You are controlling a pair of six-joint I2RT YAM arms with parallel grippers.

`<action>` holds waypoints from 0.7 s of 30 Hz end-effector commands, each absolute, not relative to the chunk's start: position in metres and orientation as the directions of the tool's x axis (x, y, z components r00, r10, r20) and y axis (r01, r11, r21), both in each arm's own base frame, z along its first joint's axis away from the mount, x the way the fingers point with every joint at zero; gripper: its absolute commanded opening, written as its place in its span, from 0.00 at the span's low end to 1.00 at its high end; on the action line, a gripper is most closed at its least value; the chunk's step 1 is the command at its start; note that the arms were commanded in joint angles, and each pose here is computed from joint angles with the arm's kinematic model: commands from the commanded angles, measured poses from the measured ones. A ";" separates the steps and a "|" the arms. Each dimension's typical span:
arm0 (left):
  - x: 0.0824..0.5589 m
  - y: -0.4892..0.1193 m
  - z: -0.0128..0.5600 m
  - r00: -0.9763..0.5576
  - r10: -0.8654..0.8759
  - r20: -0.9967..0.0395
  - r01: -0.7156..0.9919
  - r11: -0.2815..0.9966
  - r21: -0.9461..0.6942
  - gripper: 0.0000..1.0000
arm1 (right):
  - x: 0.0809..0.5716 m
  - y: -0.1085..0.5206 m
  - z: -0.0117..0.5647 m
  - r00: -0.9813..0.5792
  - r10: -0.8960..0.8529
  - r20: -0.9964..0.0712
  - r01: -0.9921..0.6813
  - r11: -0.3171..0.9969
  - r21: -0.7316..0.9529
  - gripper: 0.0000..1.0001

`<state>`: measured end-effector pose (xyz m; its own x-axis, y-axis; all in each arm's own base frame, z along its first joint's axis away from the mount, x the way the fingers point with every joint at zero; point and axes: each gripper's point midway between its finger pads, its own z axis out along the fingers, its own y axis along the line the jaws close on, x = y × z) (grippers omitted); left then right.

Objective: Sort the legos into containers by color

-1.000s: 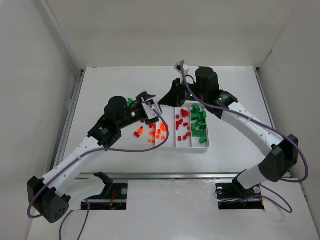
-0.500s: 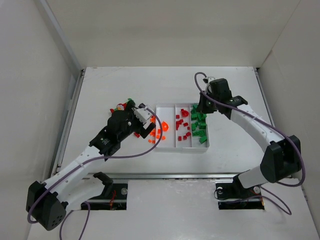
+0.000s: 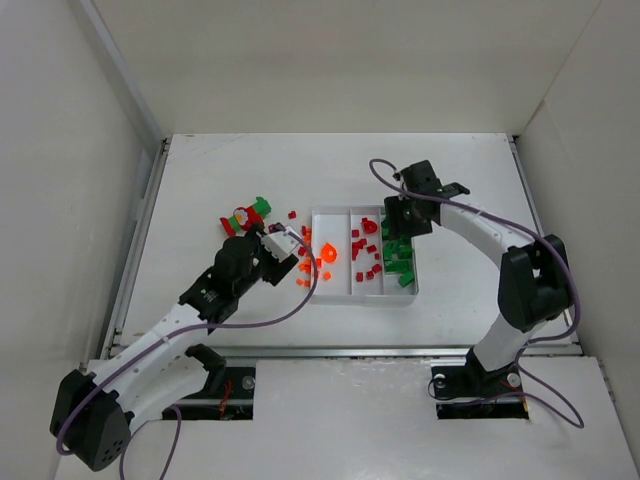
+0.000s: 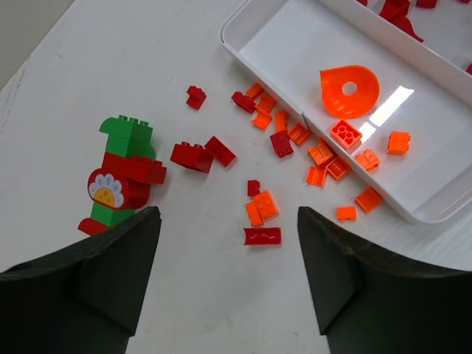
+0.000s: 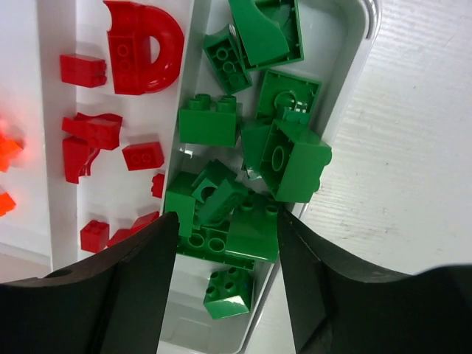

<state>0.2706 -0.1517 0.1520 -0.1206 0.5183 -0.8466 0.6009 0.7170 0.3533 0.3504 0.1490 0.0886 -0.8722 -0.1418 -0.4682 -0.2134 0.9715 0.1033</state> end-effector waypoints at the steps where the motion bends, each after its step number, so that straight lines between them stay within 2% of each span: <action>1: 0.276 -0.153 0.160 -0.068 0.507 -0.859 0.581 0.720 0.380 0.66 | 0.366 0.152 0.121 -0.831 -0.162 -0.533 -0.241 0.967 0.082 0.62; 3: 0.275 -0.155 0.154 -0.065 0.516 -0.854 0.594 0.708 0.383 0.56 | 0.370 0.157 0.132 -0.818 -0.167 -0.550 -0.260 0.961 0.095 0.62; 4: 0.275 -0.159 0.153 -0.059 0.513 -0.857 0.610 0.698 0.376 0.48 | 0.372 0.160 0.139 -0.809 -0.164 -0.565 -0.267 0.958 0.106 0.62; 8: 0.274 -0.168 0.136 -0.082 0.528 -0.846 0.659 0.665 0.351 0.40 | 0.382 0.166 0.166 -0.783 -0.144 -0.605 -0.272 0.954 0.125 0.63; 14: 0.287 -0.180 0.120 -0.135 0.504 -0.853 0.671 0.680 0.296 0.41 | 0.406 0.177 0.199 -0.725 -0.130 -0.677 -0.296 0.945 0.136 0.63; 19: 0.321 -0.163 0.127 -0.278 0.409 -0.869 0.510 0.830 0.227 0.61 | 0.431 0.187 0.217 -0.672 -0.170 -0.721 -0.349 0.931 0.106 0.63; 21: 0.339 -0.151 0.126 -0.326 0.360 -0.874 0.423 0.882 0.206 0.65 | 0.440 0.190 0.226 -0.645 -0.175 -0.744 -0.362 0.927 0.095 0.66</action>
